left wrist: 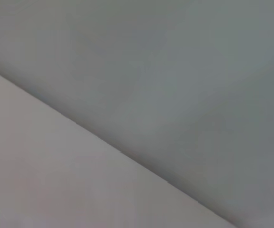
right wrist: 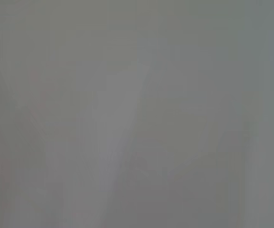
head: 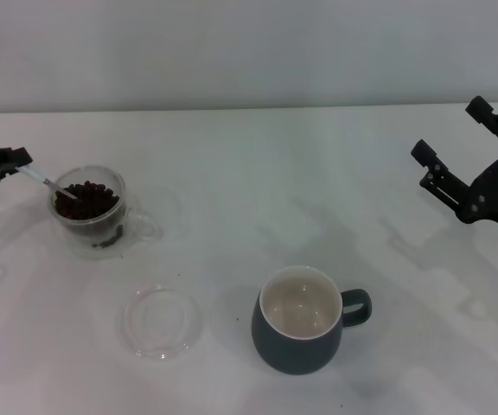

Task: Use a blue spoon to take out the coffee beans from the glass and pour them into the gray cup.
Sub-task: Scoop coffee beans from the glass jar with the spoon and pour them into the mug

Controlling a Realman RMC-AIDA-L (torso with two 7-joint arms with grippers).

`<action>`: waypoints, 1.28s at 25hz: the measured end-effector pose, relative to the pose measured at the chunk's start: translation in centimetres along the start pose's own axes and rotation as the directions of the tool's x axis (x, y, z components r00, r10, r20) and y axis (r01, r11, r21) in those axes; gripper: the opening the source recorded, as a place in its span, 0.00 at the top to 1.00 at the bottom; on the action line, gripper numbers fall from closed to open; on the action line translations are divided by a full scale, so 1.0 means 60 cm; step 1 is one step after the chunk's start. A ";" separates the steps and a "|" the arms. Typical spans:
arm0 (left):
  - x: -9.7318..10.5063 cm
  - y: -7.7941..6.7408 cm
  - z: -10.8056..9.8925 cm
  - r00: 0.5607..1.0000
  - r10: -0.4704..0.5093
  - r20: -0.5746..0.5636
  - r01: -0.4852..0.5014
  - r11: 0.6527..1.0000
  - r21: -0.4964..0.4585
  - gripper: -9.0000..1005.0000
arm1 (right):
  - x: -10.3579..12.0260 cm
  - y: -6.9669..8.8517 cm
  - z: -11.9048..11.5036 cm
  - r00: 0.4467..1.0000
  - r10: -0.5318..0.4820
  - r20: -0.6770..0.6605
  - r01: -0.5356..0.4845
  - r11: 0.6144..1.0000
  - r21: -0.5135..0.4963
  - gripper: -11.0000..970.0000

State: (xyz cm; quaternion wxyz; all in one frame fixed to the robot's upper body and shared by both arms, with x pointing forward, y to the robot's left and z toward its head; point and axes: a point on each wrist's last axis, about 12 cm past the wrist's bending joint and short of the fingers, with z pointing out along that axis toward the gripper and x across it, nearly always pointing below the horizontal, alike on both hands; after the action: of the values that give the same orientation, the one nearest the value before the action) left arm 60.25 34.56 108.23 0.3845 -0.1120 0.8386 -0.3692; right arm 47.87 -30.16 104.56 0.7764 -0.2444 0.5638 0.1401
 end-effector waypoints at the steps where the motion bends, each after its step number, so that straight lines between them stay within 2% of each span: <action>1: 0.003 0.001 -0.001 1.000 -0.010 0.004 0.009 1.000 0.003 0.85 | 0.000 0.000 0.000 1.000 0.000 0.000 0.000 1.000 -0.001 0.13; 7: 0.017 0.012 -0.016 0.992 -0.115 0.057 0.113 0.993 0.042 0.85 | 0.001 0.000 -0.001 1.000 0.000 -0.003 0.000 1.000 0.000 0.13; 10: 0.028 0.020 -0.028 0.979 -0.186 0.088 0.181 0.981 0.069 0.85 | 0.001 0.000 -0.001 1.000 0.000 -0.003 0.000 1.000 0.001 0.13; 17: 0.049 0.036 -0.051 0.949 -0.284 0.137 0.270 0.957 0.109 0.85 | 0.000 -0.002 0.003 1.000 -0.007 0.001 0.007 1.000 0.005 0.13; 26: 0.074 0.048 -0.069 0.919 -0.358 0.167 0.336 0.931 0.144 0.85 | 0.001 -0.006 0.007 1.000 -0.021 -0.005 0.021 1.000 0.016 0.13; 32: 0.078 0.049 -0.081 0.909 -0.369 0.193 0.336 0.924 0.184 0.85 | 0.001 -0.007 0.009 1.000 -0.023 -0.004 0.023 1.000 0.015 0.13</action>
State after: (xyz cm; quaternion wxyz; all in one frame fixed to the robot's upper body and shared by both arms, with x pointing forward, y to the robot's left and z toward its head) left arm 53.79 36.99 105.62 0.4104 -0.2742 0.7263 -0.4785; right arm 48.51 -30.24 104.74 0.7787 -0.2452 0.5635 0.1266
